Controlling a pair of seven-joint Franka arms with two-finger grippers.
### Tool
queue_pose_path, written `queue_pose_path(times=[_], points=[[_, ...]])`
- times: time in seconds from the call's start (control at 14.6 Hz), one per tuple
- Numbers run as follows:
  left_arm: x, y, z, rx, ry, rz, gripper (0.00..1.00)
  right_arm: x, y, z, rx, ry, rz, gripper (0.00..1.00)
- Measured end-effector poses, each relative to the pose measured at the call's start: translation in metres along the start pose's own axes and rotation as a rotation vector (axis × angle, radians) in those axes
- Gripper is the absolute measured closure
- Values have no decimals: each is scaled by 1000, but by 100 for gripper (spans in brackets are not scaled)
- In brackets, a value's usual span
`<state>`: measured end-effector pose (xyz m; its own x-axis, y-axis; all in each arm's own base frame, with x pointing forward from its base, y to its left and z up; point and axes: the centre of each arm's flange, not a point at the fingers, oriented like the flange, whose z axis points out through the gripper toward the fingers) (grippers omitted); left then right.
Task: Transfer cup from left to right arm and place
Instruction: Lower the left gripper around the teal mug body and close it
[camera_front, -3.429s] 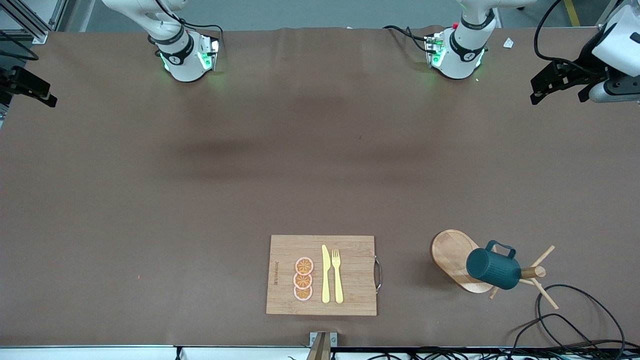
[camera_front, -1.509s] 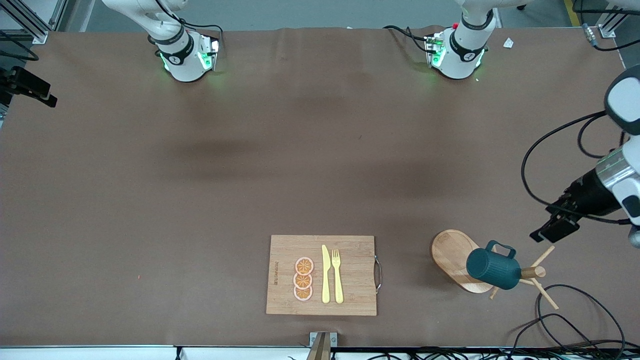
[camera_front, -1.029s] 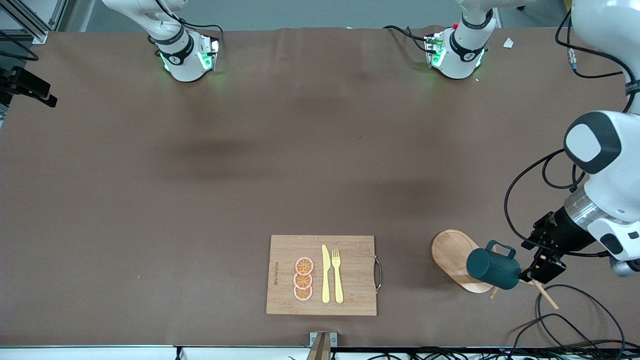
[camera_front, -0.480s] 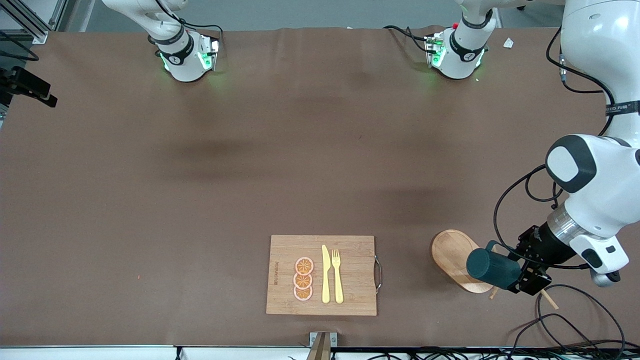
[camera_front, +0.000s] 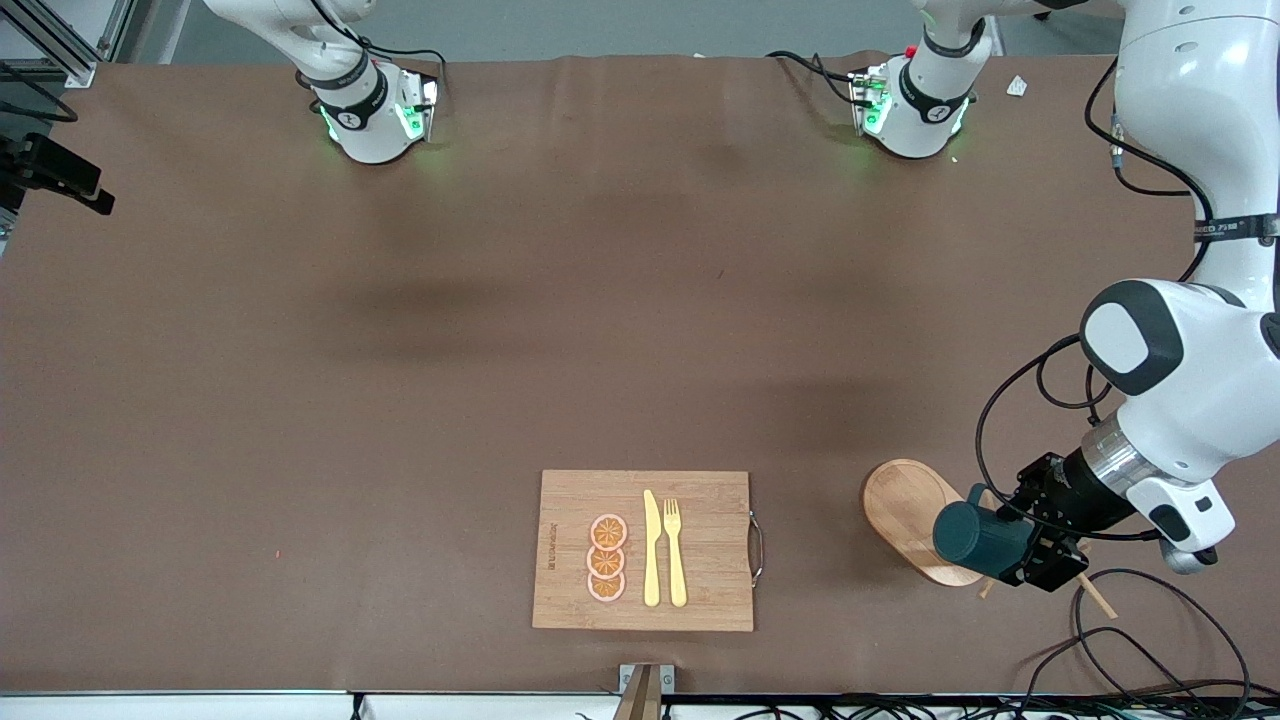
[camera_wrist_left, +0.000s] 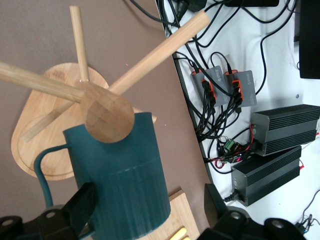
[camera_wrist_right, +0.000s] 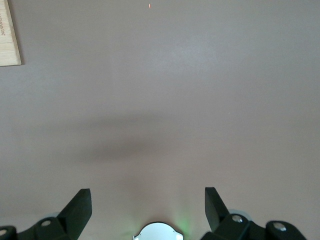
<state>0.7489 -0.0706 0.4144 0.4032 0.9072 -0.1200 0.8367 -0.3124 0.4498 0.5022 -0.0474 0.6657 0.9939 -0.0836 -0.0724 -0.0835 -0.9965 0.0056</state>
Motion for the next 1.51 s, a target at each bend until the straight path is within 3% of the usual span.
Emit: queue_pose_path(times=[0.21,1.51], points=[[3,-3,6,-7,-31,-47,4,0,0,0,0,0,0,0],[10,-14,29,11,-69,-118,3,0,0,2,13,-7,1,0]])
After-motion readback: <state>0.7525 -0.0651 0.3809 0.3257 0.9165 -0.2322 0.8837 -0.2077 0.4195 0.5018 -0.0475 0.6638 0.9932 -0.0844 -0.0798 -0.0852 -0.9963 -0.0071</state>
